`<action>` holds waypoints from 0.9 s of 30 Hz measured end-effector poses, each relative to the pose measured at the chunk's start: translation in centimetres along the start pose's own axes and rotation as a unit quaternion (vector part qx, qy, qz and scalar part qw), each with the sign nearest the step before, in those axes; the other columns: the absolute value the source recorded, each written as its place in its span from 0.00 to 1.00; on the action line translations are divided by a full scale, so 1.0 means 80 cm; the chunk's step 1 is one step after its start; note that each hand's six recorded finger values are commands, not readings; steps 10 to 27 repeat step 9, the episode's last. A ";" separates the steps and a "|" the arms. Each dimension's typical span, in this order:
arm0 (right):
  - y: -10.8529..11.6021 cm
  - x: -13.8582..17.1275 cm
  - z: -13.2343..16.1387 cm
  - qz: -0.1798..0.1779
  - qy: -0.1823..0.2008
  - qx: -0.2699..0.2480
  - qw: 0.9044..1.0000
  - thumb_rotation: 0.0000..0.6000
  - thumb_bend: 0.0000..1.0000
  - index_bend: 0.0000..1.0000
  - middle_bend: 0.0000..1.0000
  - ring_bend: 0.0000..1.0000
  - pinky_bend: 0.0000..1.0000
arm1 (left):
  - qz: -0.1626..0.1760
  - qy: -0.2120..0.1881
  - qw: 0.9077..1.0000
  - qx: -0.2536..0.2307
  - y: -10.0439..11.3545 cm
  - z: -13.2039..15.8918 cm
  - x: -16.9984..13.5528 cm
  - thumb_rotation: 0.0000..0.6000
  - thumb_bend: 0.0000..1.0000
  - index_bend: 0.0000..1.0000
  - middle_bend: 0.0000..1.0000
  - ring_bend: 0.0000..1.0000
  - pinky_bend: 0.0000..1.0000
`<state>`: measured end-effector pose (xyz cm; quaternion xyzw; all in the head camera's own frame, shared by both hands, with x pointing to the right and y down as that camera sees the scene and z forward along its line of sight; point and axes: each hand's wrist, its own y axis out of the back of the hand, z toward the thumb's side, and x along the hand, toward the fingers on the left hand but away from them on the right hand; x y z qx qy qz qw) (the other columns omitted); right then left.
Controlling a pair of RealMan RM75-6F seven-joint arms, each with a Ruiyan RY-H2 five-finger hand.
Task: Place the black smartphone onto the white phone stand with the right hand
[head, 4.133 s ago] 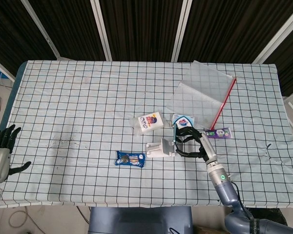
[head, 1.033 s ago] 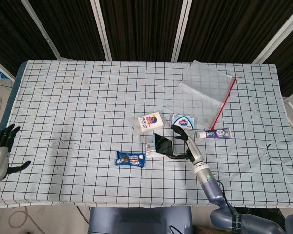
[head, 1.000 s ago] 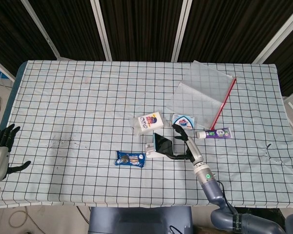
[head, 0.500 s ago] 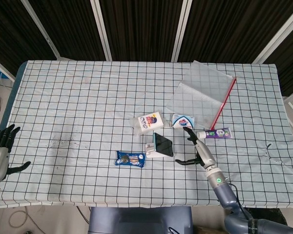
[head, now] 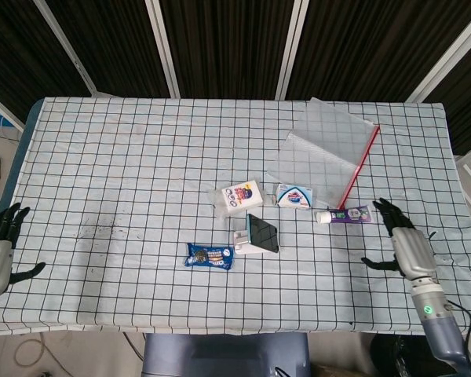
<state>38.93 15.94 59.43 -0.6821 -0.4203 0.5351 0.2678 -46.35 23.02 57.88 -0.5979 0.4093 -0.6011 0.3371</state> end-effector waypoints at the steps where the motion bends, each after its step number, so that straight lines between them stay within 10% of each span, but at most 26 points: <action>1: 0.006 0.005 -0.006 -0.009 -0.004 0.018 1.000 1.00 0.00 0.00 0.00 0.00 0.16 | 0.000 0.002 1.000 0.003 0.000 -0.001 0.000 1.00 0.00 0.00 0.00 0.00 0.00; 9: 0.044 0.048 -0.054 -0.079 -0.047 0.168 0.982 1.00 0.00 0.00 0.00 0.00 0.16 | 0.002 0.008 1.000 0.015 -0.003 0.000 0.001 1.00 0.00 0.00 0.00 0.00 0.00; 27: 0.044 0.048 -0.054 -0.079 -0.047 0.168 0.982 1.00 0.00 0.00 0.00 0.00 0.16 | 0.002 0.008 1.000 0.015 -0.003 0.000 0.001 1.00 0.00 0.00 0.00 0.00 0.00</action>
